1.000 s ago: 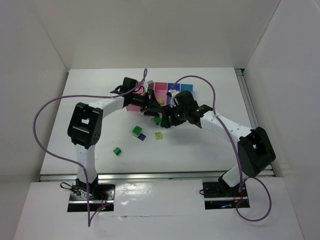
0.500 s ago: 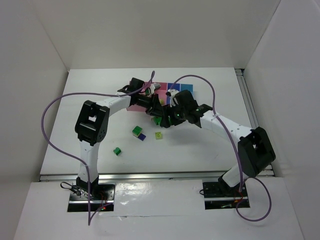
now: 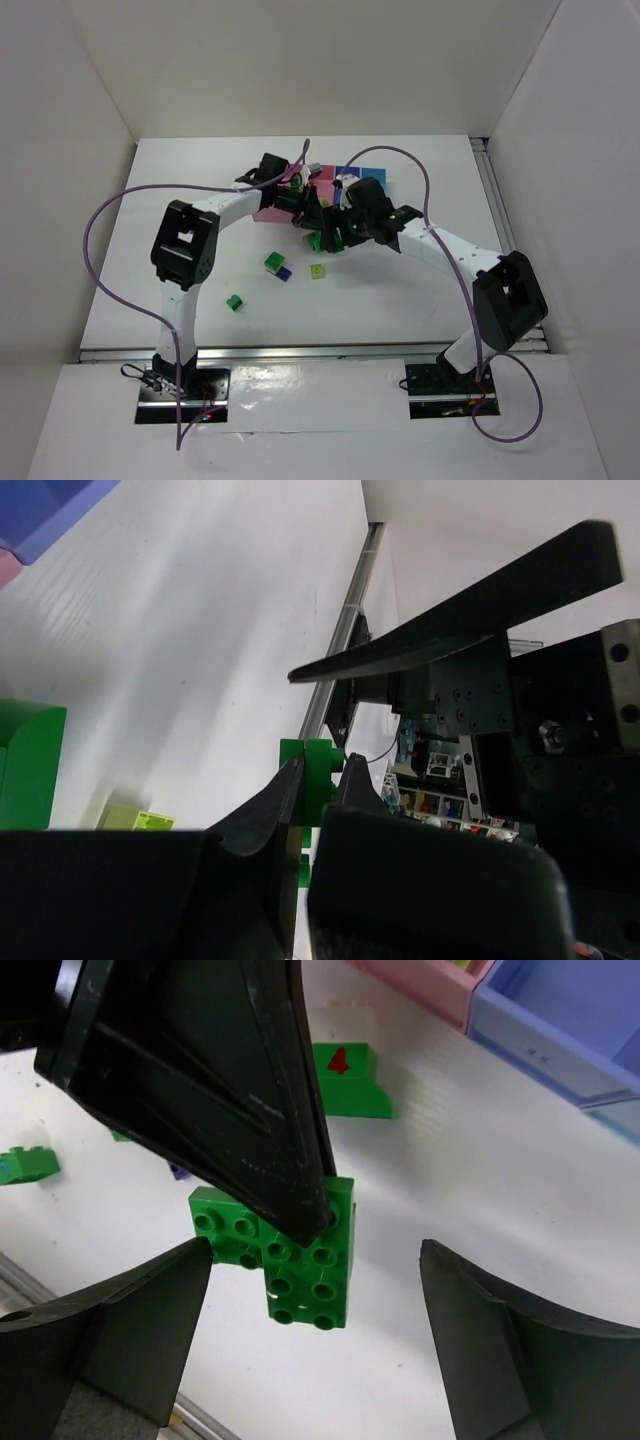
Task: Sort the legos into containers by color
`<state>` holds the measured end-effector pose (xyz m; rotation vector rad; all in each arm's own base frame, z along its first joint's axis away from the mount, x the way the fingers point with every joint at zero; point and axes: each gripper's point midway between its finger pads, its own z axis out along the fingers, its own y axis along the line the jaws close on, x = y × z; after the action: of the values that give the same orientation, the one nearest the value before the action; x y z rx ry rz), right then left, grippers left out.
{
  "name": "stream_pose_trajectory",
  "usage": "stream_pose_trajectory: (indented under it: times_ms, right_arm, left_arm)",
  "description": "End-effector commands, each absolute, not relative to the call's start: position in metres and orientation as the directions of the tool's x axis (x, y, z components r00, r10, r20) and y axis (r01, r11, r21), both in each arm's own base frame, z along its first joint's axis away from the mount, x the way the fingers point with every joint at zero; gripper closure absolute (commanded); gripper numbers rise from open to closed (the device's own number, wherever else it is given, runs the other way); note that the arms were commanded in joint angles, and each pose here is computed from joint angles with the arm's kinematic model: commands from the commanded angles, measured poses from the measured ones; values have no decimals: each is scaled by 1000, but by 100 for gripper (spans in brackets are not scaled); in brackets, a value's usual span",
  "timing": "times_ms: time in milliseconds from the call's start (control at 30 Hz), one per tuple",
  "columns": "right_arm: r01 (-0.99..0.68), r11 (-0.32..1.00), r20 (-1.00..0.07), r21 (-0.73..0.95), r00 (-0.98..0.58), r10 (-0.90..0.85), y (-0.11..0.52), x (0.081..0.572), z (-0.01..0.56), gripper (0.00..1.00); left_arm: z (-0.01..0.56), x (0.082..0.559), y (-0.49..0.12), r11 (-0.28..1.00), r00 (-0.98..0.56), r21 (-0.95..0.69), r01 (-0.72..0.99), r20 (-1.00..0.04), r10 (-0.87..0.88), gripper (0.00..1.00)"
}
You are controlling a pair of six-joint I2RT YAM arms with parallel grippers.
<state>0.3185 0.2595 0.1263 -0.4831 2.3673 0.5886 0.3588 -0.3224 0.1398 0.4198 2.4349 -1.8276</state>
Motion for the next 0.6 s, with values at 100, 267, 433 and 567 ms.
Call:
stream_pose_trajectory:
  times_ms: [100, 267, 433, 567]
  right_arm:
    - [-444, 860, -713, 251, -686, -146, 259, 335, 150, 9]
    - [-444, 860, -713, 251, -686, -146, 257, 332, 148, 25]
    - [-455, 846, -706, 277, -694, -142, 263, 330, 146, 26]
    - [-440, 826, -693, 353, -716, -86, 269, 321, 147, 10]
  left_arm:
    - [145, 371, -320, 250, -959, -930, 270, -236, 155, 100]
    - [148, 376, -318, 249, -958, -929, 275, -245, 146, 100]
    - [153, 384, -310, 277, -962, -922, 272, -251, 106, 100]
    - [173, 397, -310, 280, -964, -923, 263, -261, 44, 100]
